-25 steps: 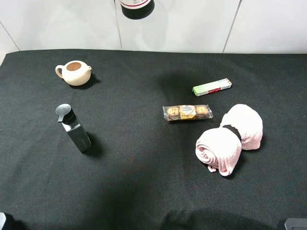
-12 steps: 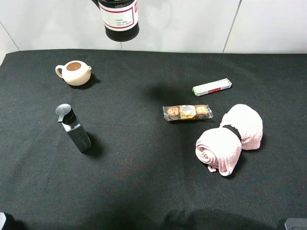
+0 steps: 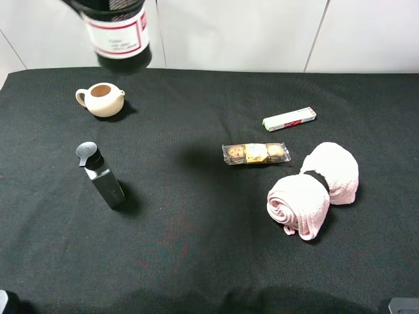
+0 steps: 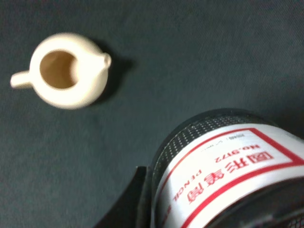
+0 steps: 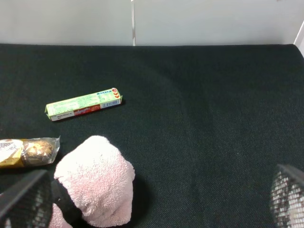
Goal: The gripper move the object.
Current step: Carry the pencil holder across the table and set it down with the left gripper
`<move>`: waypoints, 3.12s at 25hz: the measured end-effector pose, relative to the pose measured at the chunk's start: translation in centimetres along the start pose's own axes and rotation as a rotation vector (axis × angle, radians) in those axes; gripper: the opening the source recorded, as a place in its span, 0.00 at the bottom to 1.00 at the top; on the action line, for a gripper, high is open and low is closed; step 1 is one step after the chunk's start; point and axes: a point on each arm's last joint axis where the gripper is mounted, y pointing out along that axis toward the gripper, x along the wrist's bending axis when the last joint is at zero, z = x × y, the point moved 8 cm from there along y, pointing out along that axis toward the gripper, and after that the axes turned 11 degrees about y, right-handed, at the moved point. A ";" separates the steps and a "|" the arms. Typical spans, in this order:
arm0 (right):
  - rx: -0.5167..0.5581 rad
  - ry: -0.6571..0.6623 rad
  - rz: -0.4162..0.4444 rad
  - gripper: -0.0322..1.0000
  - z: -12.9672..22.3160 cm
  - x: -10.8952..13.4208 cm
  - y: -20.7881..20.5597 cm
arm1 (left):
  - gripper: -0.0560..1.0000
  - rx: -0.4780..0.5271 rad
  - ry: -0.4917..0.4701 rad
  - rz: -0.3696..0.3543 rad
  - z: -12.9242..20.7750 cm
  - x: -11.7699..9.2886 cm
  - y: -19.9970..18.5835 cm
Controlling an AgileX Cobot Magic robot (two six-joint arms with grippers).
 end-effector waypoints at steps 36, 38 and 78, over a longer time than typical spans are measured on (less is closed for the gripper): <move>0.000 0.000 0.000 0.70 0.0 0.0 0.0 | 0.21 0.069 -0.184 -0.080 21.2 1.7 -2.2; 0.000 0.000 0.000 0.70 0.0 0.0 0.0 | 0.21 0.071 -0.187 -0.088 21.3 1.8 -2.1; 0.000 0.000 0.000 0.70 0.0 0.0 0.0 | 0.21 0.156 -0.328 -0.074 21.3 5.1 7.2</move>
